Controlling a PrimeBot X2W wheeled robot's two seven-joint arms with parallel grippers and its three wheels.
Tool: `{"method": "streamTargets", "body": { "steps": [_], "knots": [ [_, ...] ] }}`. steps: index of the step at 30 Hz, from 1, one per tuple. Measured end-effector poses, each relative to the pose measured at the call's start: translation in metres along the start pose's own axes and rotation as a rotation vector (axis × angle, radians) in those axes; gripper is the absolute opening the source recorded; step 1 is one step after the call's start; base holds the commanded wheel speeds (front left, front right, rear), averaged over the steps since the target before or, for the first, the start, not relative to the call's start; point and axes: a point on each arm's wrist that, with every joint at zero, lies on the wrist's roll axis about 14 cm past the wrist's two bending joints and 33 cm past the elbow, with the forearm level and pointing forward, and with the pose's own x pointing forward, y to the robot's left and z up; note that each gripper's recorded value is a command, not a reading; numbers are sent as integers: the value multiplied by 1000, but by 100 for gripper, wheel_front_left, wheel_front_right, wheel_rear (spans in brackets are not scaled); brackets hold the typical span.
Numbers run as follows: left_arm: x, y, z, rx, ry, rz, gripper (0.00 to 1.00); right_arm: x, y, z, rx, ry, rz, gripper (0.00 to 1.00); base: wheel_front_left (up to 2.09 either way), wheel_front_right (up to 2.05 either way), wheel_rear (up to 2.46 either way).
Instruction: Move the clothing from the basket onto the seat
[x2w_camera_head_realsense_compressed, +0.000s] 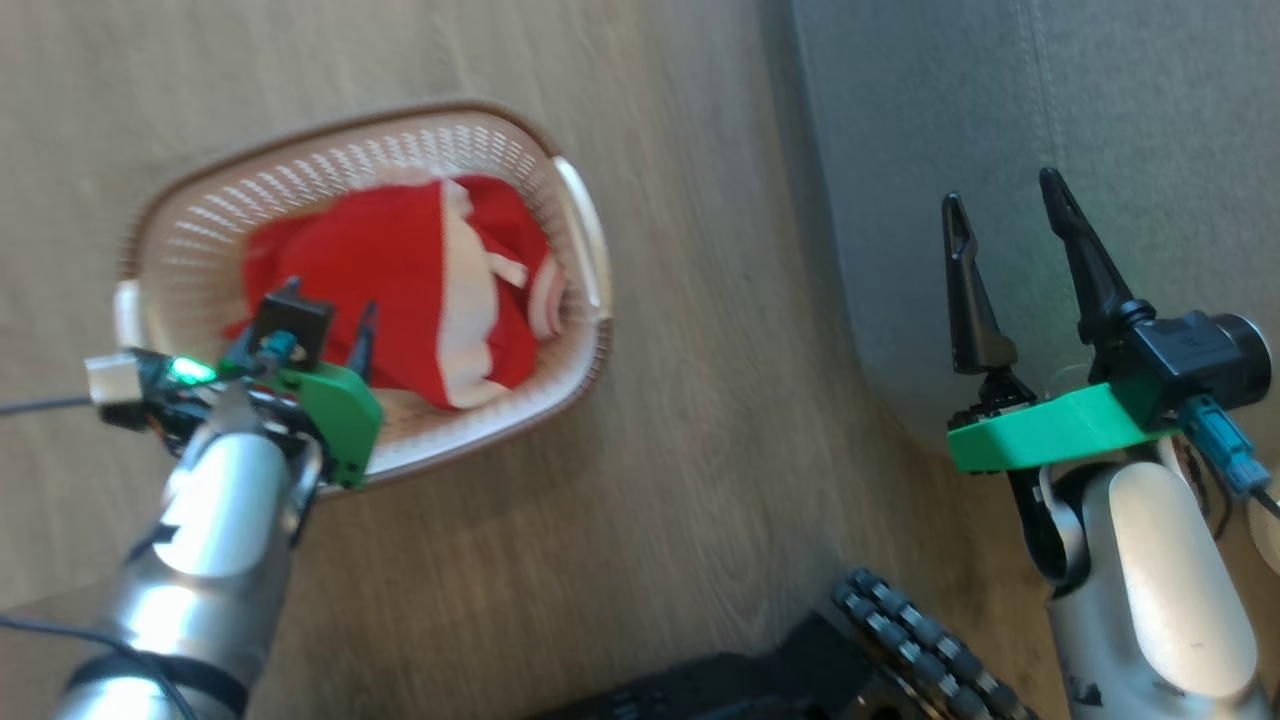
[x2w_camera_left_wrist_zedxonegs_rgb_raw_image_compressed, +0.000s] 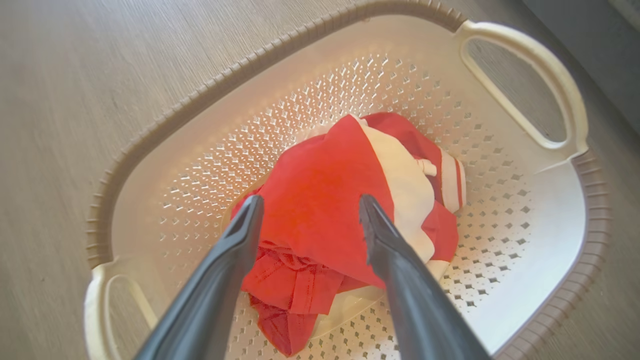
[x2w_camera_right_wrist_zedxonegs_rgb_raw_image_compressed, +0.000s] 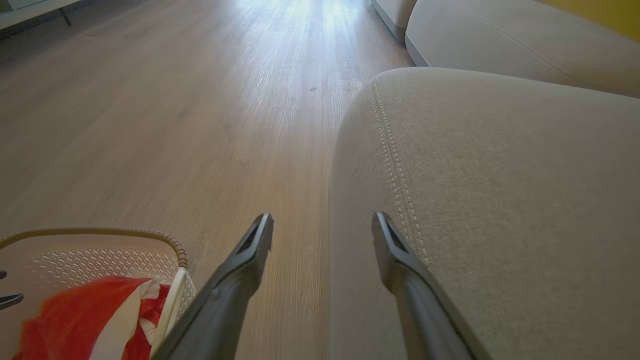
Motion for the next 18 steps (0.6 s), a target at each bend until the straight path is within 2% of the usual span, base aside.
{"method": "streamTargets", "body": {
  "steps": [7,13,16,18],
  "knots": [
    [53,-15,-27,130,61,-121,100,-5,-11,-33,22,95,-36,100,0,0,0],
    [70,-34,-65,226,147,-213,100,-14,-29,-47,10,145,-95,100,0,0,0],
    [79,-32,-71,264,169,-209,100,-16,-35,-49,5,153,-111,100,0,0,0],
    [88,-22,-64,295,152,-164,100,-18,-37,-49,9,155,-120,100,0,0,0]
  ]
}}
